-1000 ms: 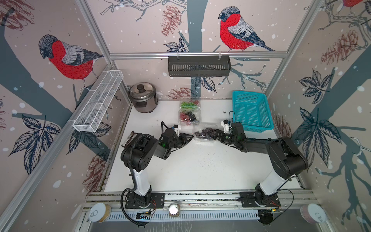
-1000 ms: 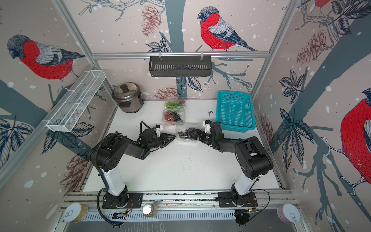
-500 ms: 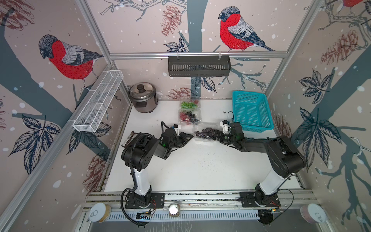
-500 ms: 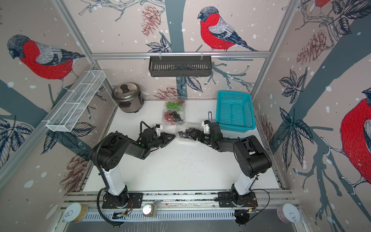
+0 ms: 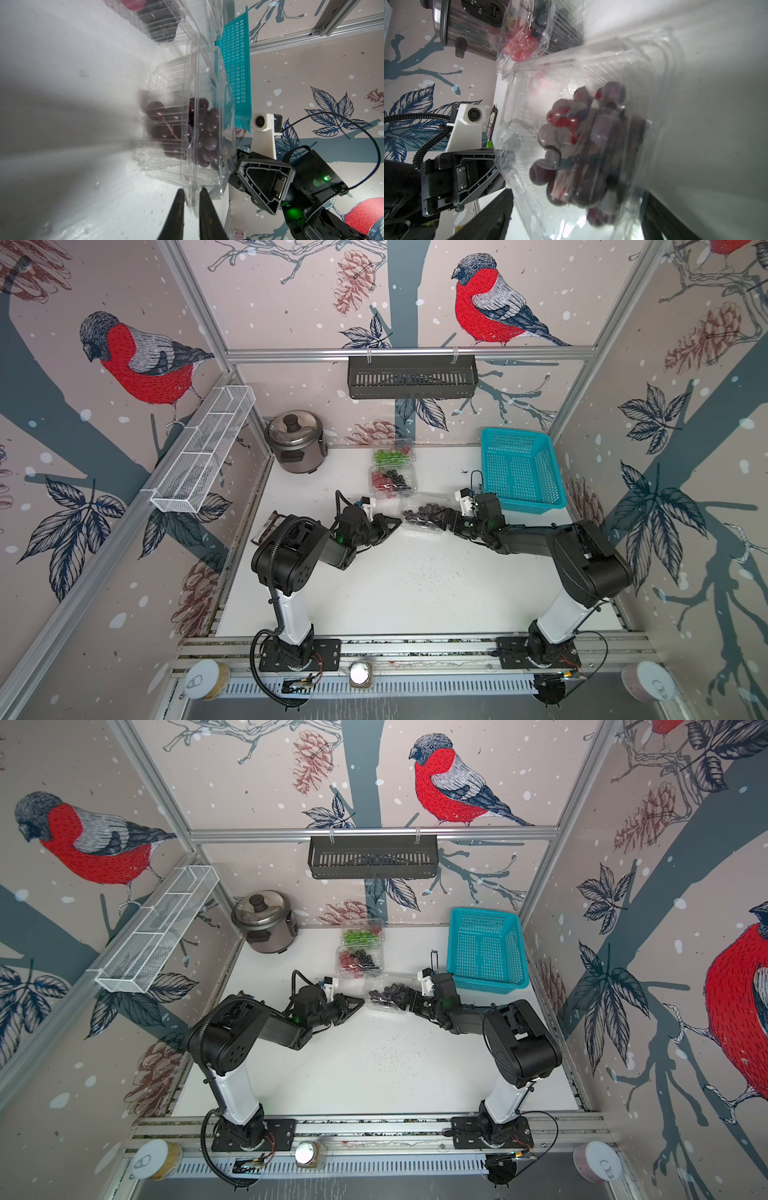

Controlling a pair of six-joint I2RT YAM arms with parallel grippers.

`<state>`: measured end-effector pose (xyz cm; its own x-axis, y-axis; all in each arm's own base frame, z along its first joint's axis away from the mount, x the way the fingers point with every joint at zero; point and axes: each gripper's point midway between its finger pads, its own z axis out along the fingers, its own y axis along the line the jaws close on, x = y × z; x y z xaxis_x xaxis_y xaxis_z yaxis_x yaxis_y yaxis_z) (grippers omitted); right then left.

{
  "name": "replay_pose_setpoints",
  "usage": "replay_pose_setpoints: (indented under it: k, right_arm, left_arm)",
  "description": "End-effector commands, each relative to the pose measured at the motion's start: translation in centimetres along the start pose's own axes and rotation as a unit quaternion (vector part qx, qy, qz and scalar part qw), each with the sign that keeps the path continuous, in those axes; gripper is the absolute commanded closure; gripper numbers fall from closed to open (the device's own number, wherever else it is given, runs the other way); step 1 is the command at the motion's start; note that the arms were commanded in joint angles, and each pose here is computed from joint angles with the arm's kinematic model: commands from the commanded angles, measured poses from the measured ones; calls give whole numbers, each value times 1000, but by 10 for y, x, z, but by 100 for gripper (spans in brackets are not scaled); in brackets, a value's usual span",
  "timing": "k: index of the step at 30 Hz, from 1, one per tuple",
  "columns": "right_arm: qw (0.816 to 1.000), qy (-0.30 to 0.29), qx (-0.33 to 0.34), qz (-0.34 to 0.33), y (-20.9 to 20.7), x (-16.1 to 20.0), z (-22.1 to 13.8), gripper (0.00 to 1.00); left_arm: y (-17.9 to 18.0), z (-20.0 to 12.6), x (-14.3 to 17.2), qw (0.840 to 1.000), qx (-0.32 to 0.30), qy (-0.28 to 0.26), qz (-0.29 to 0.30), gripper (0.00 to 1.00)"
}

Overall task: Pack grapes into containers
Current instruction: Close the packing box at the center of the board.

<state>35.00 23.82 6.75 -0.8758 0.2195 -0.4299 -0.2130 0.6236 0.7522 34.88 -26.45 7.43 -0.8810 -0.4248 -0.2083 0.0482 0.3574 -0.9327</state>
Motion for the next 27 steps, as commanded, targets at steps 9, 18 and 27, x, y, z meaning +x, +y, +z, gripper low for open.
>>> replay_pose_setpoints:
  k: [9,18,27]
  right_arm:
    - [1000,-6,-3,-10,0,-5,-6,8]
    - [1000,-5,-4,-8,-1,-5,-6,9]
    - [1000,-6,-4,-7,-1,-5,-6,9]
  left_arm:
    - [-9,1,-4,1000,9,-5,22,83]
    - [-10,2,0,1000,9,-3,28,90]
    - [-12,4,6,999,11,2,30,94]
